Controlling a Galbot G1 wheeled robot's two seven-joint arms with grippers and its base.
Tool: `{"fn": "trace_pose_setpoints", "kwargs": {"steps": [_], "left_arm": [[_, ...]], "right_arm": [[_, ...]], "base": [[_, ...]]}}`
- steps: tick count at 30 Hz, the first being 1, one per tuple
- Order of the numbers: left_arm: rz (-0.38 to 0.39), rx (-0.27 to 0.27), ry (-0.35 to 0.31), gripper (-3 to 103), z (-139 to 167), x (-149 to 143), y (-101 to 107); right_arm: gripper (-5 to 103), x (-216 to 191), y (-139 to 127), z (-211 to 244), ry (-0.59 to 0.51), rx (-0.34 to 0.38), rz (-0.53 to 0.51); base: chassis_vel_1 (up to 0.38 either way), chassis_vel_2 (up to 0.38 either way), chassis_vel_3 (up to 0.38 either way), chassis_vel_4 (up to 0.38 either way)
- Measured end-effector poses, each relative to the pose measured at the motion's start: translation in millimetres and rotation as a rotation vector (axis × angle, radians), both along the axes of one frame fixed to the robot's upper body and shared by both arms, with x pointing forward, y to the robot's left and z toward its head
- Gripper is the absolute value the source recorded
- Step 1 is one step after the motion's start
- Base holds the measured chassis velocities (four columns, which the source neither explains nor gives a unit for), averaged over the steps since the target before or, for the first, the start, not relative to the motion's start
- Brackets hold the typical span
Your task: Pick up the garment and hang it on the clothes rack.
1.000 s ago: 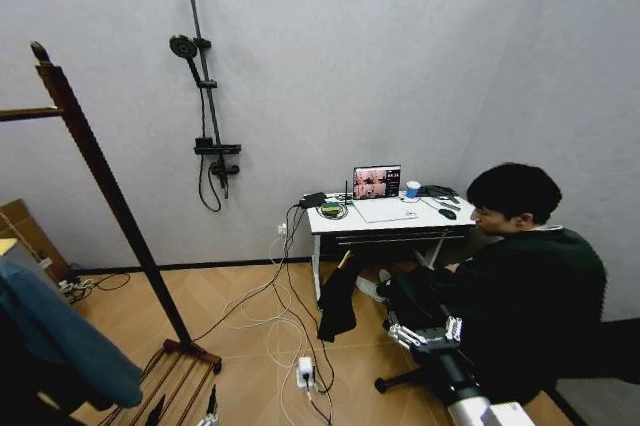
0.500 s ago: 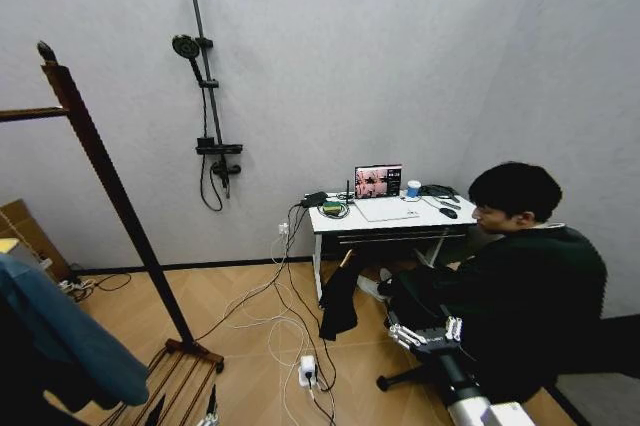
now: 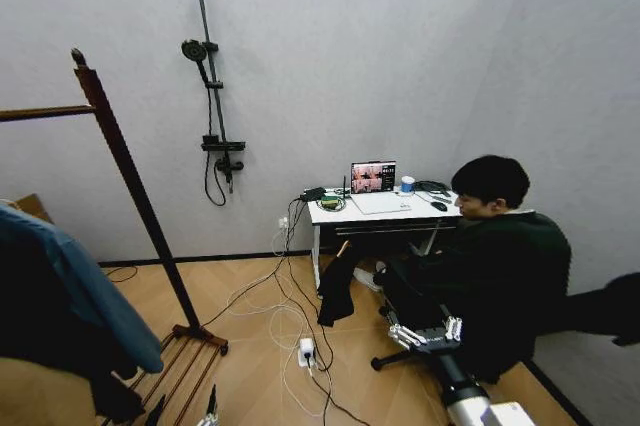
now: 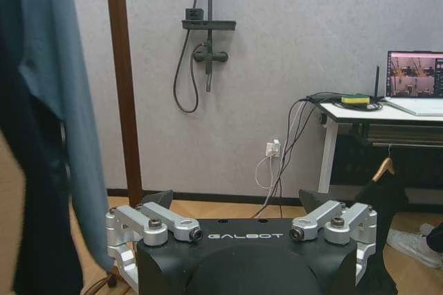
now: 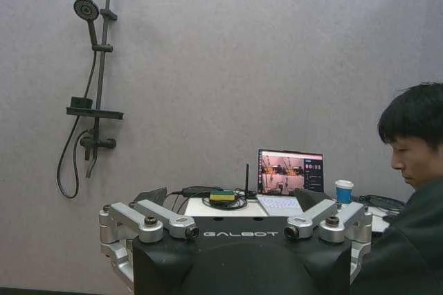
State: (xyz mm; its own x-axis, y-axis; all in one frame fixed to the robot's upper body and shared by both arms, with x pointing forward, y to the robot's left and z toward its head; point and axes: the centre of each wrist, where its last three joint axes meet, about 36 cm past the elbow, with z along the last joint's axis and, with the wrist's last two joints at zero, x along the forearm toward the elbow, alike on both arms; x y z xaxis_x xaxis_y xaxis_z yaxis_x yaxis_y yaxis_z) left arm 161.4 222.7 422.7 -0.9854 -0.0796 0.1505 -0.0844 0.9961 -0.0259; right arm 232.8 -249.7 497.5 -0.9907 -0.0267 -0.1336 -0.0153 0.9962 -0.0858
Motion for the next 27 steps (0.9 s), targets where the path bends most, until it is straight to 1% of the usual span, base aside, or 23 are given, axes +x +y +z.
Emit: {"fn": "trace_pose_setpoints", "kwargs": {"steps": [6, 18, 27], "left_arm": [[0.000, 0.000, 0.000, 100, 0.0, 0.0, 0.0], [0.002, 0.001, 0.000, 100, 0.0, 0.0, 0.3], [0.000, 0.000, 0.000, 100, 0.0, 0.0, 0.0]], "right_arm": [[100, 0.0, 0.0, 0.0, 0.000, 0.000, 0.000], [100, 0.0, 0.1, 0.1, 0.000, 0.000, 0.000], [100, 0.0, 0.0, 0.0, 0.000, 0.000, 0.000]], "base": [[0.309, -0.317, -0.320, 0.326], [0.353, -0.386, -0.349, 0.361], [0.350, -0.336, -0.354, 0.350]]}}
